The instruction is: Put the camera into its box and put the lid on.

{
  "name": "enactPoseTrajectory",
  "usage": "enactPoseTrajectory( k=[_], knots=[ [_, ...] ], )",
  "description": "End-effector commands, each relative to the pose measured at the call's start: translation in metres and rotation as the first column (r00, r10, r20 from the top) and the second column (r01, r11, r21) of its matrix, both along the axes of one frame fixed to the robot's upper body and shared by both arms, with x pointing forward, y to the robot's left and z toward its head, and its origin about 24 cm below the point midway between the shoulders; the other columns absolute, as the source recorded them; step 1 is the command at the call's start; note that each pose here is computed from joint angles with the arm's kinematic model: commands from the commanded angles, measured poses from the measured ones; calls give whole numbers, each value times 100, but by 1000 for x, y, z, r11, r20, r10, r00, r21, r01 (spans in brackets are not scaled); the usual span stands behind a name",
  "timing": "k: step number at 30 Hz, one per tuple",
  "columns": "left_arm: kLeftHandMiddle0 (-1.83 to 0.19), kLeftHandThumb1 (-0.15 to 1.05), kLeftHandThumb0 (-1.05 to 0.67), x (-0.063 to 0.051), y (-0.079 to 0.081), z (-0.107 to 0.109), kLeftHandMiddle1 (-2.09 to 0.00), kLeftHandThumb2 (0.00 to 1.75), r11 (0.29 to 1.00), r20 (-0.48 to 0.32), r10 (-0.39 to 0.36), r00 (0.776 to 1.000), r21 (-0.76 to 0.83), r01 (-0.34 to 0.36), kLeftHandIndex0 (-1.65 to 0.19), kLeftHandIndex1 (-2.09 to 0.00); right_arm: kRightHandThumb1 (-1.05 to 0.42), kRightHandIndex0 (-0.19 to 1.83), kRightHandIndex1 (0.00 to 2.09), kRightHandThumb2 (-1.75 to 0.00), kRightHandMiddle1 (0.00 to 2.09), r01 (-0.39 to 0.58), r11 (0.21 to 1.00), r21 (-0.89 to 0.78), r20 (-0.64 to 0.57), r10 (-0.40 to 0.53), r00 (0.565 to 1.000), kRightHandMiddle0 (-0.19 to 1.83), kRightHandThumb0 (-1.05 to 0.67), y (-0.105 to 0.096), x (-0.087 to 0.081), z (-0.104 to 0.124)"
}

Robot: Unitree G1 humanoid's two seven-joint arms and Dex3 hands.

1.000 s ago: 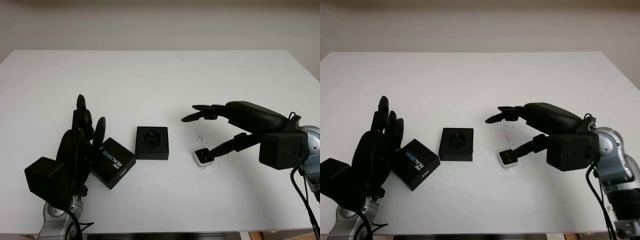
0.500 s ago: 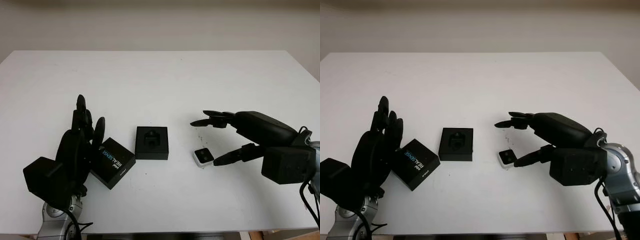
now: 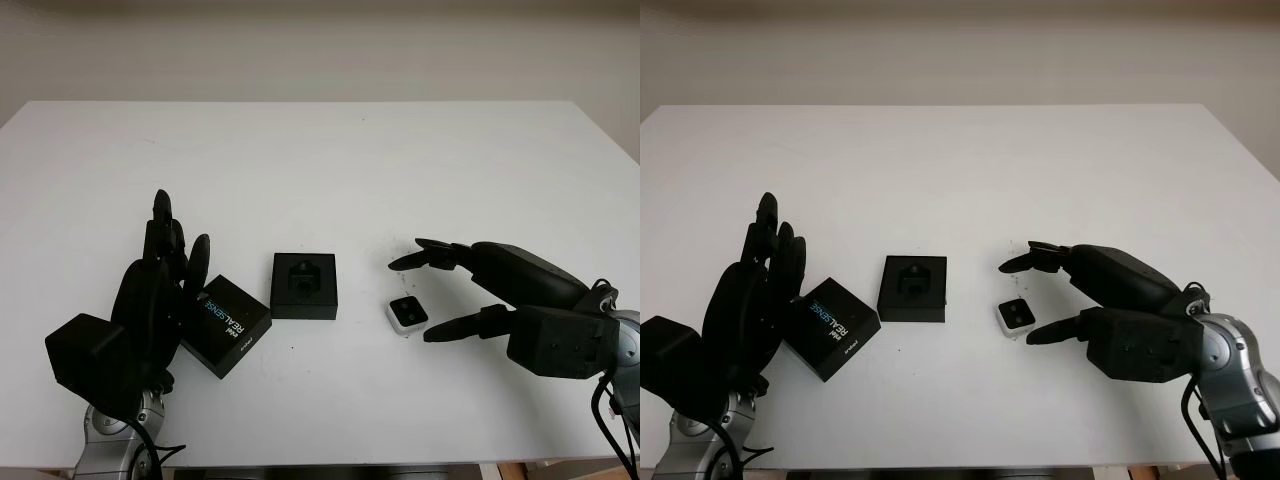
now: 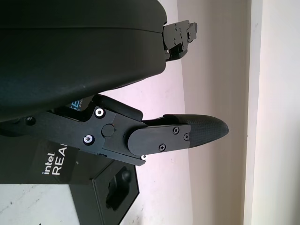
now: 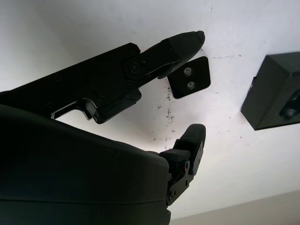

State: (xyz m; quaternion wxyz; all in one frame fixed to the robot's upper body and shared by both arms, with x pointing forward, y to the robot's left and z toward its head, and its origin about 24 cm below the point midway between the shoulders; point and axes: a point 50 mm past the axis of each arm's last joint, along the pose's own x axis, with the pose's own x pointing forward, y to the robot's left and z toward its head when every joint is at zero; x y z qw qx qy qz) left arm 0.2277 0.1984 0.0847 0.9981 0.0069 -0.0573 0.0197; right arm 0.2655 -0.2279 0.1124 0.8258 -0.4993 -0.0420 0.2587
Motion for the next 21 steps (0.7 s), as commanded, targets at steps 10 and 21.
enactPoseTrajectory(
  k=[10,21],
  knots=[
    [19,105,-73,-1,2,4,0,48,1000,16,-5,1000,-5,5,19,0,-88,22,7,-5,85,12,999,37,1,-13,1000,18,-60,3,-4,-13],
    [19,105,-74,-1,2,2,-2,47,1000,12,1,1000,-4,-1,19,-1,-87,24,7,-5,83,42,999,-19,9,-42,999,19,-58,2,-3,-23]
  ],
)
